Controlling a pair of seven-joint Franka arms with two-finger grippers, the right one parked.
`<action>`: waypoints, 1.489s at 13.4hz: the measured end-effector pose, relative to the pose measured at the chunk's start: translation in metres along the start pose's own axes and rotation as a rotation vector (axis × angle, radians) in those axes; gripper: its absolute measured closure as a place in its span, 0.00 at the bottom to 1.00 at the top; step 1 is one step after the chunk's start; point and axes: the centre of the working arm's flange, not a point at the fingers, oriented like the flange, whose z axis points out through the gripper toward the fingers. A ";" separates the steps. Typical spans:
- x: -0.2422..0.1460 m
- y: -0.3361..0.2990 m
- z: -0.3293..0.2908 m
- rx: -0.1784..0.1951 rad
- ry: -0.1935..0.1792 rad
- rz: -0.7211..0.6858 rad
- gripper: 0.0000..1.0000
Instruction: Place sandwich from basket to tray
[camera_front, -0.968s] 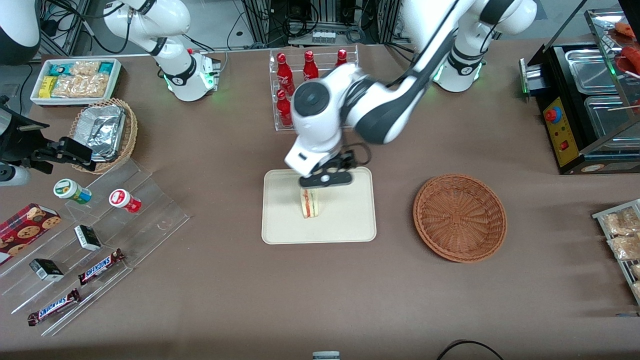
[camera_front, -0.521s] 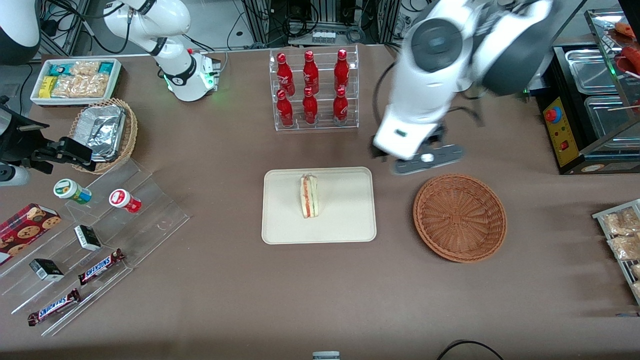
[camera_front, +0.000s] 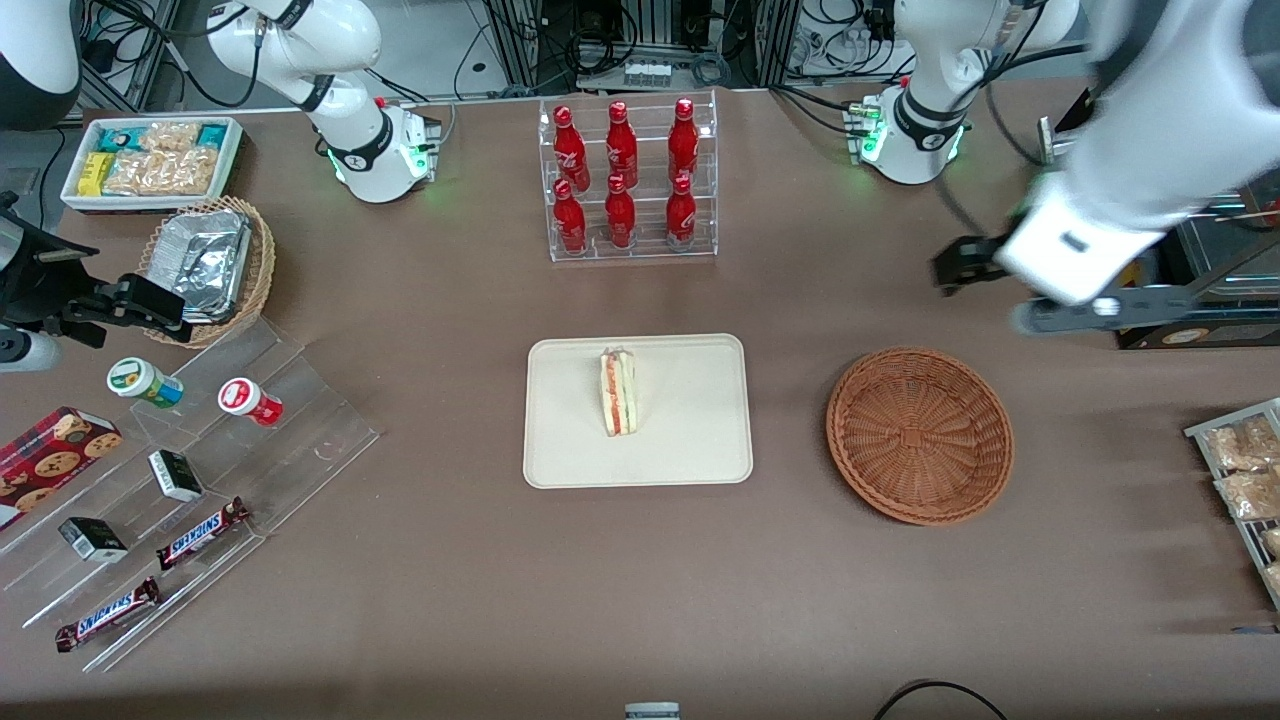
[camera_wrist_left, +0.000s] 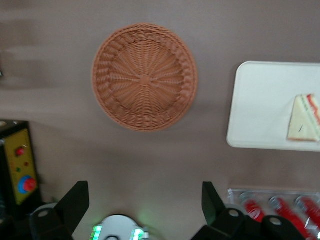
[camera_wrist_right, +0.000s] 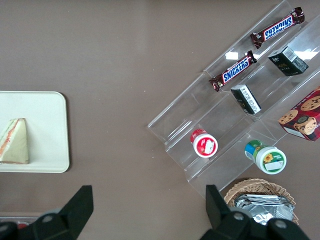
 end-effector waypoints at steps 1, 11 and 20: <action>0.001 -0.025 -0.003 -0.008 -0.002 0.023 0.00; -0.005 -0.130 -0.004 -0.088 -0.003 0.149 0.00; -0.013 -0.120 0.000 -0.047 -0.019 0.148 0.00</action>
